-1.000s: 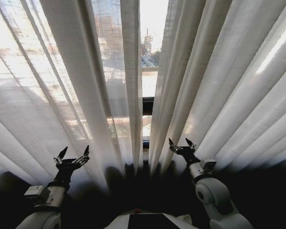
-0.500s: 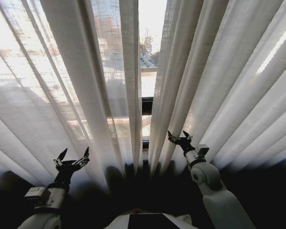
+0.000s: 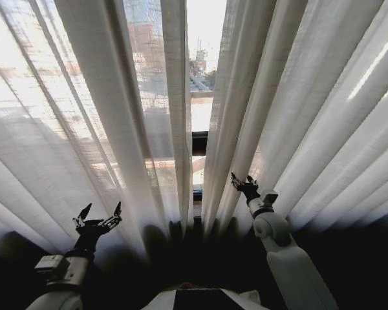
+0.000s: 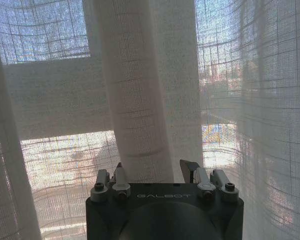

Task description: Open the curtains by pulling them apart, changing their state from closed to fully open.

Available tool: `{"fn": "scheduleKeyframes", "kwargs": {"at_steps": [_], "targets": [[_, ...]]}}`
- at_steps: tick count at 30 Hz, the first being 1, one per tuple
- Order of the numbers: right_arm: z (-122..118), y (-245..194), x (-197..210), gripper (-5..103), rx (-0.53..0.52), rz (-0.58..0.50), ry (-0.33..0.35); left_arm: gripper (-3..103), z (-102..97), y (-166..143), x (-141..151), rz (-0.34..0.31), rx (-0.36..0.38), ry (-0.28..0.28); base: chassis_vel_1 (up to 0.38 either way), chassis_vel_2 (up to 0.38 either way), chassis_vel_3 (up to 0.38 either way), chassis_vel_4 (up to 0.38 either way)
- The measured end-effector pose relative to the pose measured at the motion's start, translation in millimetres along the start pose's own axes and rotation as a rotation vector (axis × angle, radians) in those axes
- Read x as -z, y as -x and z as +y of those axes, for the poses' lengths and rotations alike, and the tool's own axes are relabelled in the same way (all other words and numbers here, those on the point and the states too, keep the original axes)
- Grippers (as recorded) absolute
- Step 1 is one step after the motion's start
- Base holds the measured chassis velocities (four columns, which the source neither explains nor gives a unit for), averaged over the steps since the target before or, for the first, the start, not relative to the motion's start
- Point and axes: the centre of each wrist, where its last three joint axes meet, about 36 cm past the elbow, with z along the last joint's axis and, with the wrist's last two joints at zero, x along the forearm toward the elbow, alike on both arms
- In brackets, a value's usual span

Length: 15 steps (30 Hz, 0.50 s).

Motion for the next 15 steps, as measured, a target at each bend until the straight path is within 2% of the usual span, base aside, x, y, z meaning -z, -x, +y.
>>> {"fn": "scheduleKeyframes", "kwargs": {"at_steps": [2, 6, 9, 11, 12, 14, 15], "targets": [[-0.4, -0.3, -0.3, 54, -0.001, 0.001, -0.001, 100, -0.6, -0.4, -0.5, 0.002, -0.002, -0.003, 0.0, 0.0, 0.0, 0.0], [1.1, -2.6, 0.0, 33, 0.002, -0.003, 0.002, 100, -0.8, 0.7, 0.1, -0.006, -0.01, 0.0, 0.0, 0.0, 0.0, 0.0], [2.6, -3.7, -0.4, 28, 0.004, -0.003, 0.007, 100, -0.1, 1.5, 0.9, -0.011, -0.014, 0.006, 0.0, 0.0, 0.0, 0.0], [3.4, -5.0, -1.1, 17, 0.006, -0.002, 0.008, 100, 0.3, 1.2, 0.9, -0.014, -0.013, 0.007, 0.0, 0.0, 0.0, 0.0], [3.4, -5.0, -1.1, 17, 0.006, -0.002, 0.008, 100, 0.3, 1.2, 0.9, -0.014, -0.013, 0.007, 0.0, 0.0, 0.0, 0.0], [3.9, -7.0, -2.5, 7, 0.007, 0.001, 0.009, 100, 0.3, -0.2, 0.0, -0.016, -0.008, 0.005, 0.0, 0.0, 0.0, 0.0], [3.9, -7.0, -2.5, 7, 0.007, 0.001, 0.009, 100, 0.3, -0.2, 0.0, -0.016, -0.008, 0.005, 0.0, 0.0, 0.0, 0.0]]}}
